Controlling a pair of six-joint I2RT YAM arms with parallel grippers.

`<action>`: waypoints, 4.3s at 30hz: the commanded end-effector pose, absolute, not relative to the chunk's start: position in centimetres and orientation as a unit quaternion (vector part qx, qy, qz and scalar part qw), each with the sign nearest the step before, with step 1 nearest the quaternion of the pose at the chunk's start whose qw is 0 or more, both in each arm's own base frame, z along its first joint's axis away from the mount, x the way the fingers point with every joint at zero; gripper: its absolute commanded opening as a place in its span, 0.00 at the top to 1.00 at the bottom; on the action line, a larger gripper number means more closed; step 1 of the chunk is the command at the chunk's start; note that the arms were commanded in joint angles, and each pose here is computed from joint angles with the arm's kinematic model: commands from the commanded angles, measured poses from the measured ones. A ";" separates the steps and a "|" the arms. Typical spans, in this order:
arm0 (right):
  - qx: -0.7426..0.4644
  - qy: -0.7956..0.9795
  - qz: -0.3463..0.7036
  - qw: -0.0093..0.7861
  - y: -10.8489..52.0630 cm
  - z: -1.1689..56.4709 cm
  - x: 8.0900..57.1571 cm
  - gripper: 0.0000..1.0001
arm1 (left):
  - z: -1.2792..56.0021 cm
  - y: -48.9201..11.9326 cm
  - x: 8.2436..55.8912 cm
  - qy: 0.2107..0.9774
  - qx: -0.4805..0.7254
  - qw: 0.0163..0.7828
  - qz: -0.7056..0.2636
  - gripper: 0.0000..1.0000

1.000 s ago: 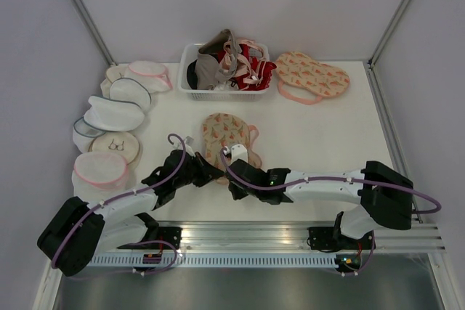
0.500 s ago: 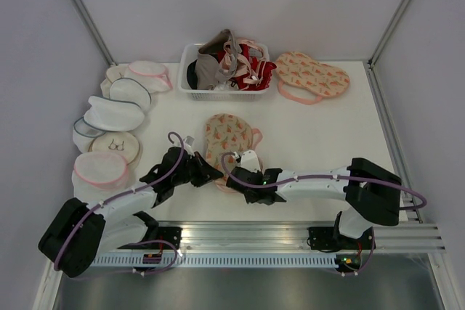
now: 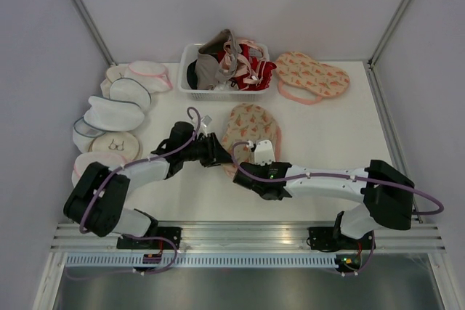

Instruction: Unzip the laundry bag and remove the bra

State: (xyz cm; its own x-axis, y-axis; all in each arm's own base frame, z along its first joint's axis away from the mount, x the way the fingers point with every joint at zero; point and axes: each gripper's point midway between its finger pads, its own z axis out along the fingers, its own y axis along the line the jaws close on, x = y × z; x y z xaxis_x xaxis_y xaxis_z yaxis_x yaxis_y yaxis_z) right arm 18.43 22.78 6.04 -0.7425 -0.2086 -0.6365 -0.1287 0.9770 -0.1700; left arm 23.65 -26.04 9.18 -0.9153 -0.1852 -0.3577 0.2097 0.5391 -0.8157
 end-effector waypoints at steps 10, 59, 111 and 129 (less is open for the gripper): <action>-0.121 0.933 0.013 0.338 23.7 7.3 17.5 1.00 | 8.2 -22.6 25.3 0.870 -0.095 0.269 -0.402 0.00; -0.202 0.842 0.374 0.331 39.3 9.3 15.5 1.00 | 9.8 -22.4 21.1 0.798 -0.280 0.246 -0.474 0.01; -0.114 0.943 0.080 0.304 23.1 5.9 17.4 1.00 | 10.2 -24.8 41.0 0.839 -0.009 0.289 -0.461 0.93; -0.220 0.860 0.329 0.322 36.4 10.5 17.0 1.00 | 9.7 -22.2 24.2 0.854 -0.136 0.245 -0.438 0.01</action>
